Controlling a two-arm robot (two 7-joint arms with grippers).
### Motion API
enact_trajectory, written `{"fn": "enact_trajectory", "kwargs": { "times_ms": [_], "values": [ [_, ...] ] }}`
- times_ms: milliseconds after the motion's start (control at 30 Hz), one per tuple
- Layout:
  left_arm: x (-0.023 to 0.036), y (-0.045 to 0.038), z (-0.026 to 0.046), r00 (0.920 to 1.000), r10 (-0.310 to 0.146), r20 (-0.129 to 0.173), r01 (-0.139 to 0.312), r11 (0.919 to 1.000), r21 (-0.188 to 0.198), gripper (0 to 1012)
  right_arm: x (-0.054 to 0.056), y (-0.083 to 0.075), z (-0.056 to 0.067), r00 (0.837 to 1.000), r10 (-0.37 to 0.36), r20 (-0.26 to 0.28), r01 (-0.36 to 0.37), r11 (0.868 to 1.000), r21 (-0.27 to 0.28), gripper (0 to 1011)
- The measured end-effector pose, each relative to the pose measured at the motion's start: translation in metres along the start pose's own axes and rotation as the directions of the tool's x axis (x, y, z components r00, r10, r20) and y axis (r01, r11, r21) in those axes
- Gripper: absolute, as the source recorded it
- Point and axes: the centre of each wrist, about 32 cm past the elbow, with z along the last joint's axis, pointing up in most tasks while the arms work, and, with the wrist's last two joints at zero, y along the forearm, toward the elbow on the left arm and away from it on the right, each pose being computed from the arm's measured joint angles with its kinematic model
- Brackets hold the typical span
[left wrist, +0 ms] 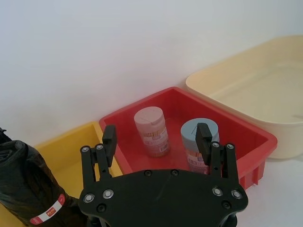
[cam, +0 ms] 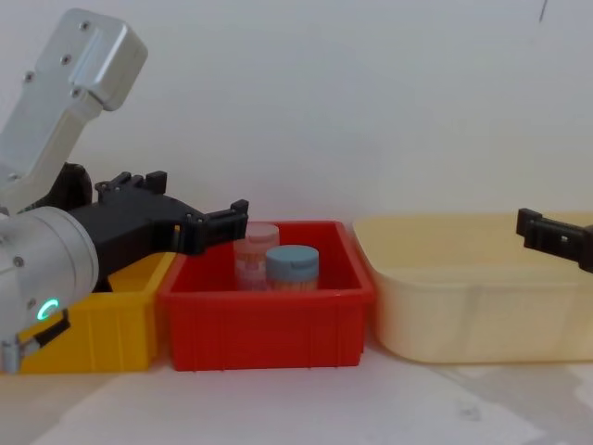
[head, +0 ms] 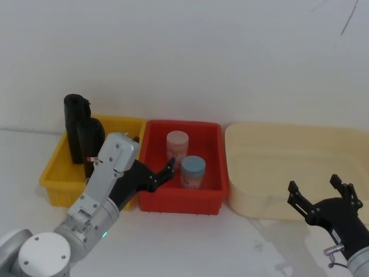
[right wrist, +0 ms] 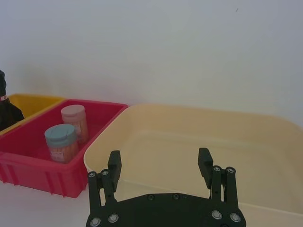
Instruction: Pick up the garbage bag with the one hand and transfer it to the other hand.
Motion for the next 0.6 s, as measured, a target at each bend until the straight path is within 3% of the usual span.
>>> {"fn": "enact_trajectory", "kwargs": {
  "times_ms": [600],
  "values": [
    [0.0000, 0.0000, 0.0000, 1.0000, 0.000, 0.000, 0.000, 1.0000, 0.000, 1001, 0.0000, 0.0000, 0.0000, 1.000, 0.000, 0.000, 0.000, 1.000, 0.000, 1000]
  ]
}}
